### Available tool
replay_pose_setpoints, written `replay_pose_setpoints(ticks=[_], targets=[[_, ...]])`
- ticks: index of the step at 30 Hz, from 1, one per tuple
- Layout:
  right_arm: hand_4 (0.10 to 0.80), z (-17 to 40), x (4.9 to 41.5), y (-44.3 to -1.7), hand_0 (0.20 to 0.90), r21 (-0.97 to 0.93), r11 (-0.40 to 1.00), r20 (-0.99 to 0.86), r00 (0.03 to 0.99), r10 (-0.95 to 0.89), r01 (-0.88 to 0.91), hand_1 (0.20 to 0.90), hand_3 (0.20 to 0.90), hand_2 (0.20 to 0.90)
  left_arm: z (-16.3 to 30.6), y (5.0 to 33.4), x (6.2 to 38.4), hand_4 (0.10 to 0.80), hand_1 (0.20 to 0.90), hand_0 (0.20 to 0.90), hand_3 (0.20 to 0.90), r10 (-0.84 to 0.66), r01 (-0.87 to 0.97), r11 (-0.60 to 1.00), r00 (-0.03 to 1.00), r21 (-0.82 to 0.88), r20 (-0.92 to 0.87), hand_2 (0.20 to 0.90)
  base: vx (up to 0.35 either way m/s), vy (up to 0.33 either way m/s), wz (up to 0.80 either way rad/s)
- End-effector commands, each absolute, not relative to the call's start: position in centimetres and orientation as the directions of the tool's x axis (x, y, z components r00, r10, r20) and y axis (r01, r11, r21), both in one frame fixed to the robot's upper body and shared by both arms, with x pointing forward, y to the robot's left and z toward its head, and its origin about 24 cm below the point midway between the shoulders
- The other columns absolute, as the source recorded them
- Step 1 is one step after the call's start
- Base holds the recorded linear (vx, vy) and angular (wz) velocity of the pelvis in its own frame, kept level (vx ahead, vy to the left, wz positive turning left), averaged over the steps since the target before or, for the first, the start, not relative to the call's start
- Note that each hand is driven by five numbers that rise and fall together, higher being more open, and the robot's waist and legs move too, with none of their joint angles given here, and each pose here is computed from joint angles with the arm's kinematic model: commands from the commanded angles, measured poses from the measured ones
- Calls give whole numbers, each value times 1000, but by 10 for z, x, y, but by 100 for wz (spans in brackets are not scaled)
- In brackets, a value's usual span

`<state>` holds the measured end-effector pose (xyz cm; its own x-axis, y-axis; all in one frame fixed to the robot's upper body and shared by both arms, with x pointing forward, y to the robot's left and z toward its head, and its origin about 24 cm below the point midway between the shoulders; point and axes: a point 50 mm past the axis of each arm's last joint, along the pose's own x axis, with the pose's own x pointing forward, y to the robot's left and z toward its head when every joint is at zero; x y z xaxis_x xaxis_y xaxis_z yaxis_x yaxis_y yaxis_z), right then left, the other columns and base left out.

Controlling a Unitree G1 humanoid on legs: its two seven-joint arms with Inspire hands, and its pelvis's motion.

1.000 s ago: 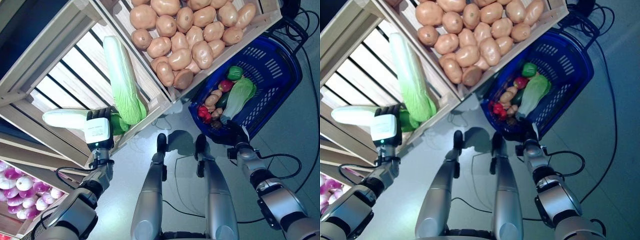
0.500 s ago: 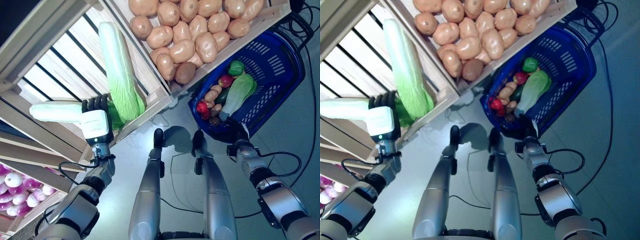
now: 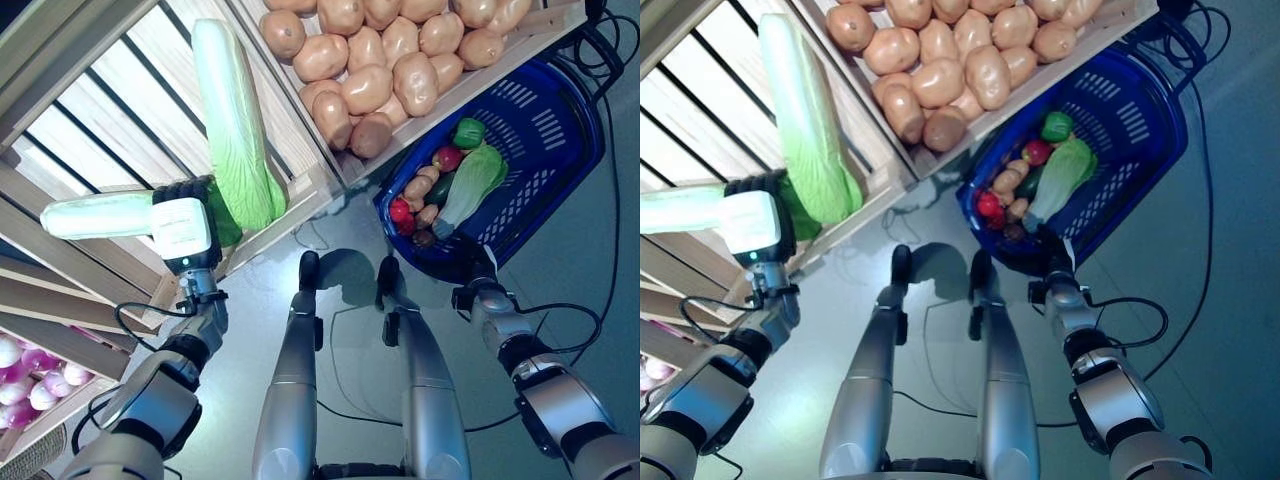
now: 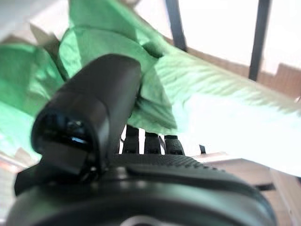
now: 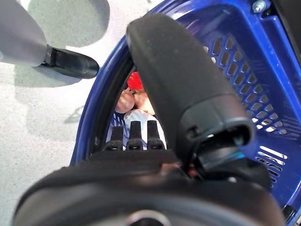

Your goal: Put vegetables into the basket

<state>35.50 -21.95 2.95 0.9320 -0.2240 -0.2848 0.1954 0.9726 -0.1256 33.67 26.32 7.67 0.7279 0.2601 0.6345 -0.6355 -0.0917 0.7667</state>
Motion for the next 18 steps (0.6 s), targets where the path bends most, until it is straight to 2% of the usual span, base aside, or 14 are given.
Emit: replay_pose_setpoints(ticks=[1, 10, 18], targets=[[800, 25, 344, -239, 900, -103, 962, -268, 924, -272, 253, 900, 900, 900, 102, 297, 337, 400, 300, 300, 300, 421, -683, -139, 615, 717, 667, 300, 0, 0, 0], [800, 24, 342, -239, 900, -83, 963, -250, 930, -269, 256, 900, 900, 900, 93, 302, 331, 400, 300, 300, 300, 478, -682, -105, 604, 724, 638, 300, 20, -16, 0], [800, 9, 329, -237, 900, -84, 955, -288, 910, -298, 286, 900, 900, 900, 67, 299, 314, 400, 300, 300, 300, 531, -683, -26, 609, 730, 589, 300, 68, -18, -2]])
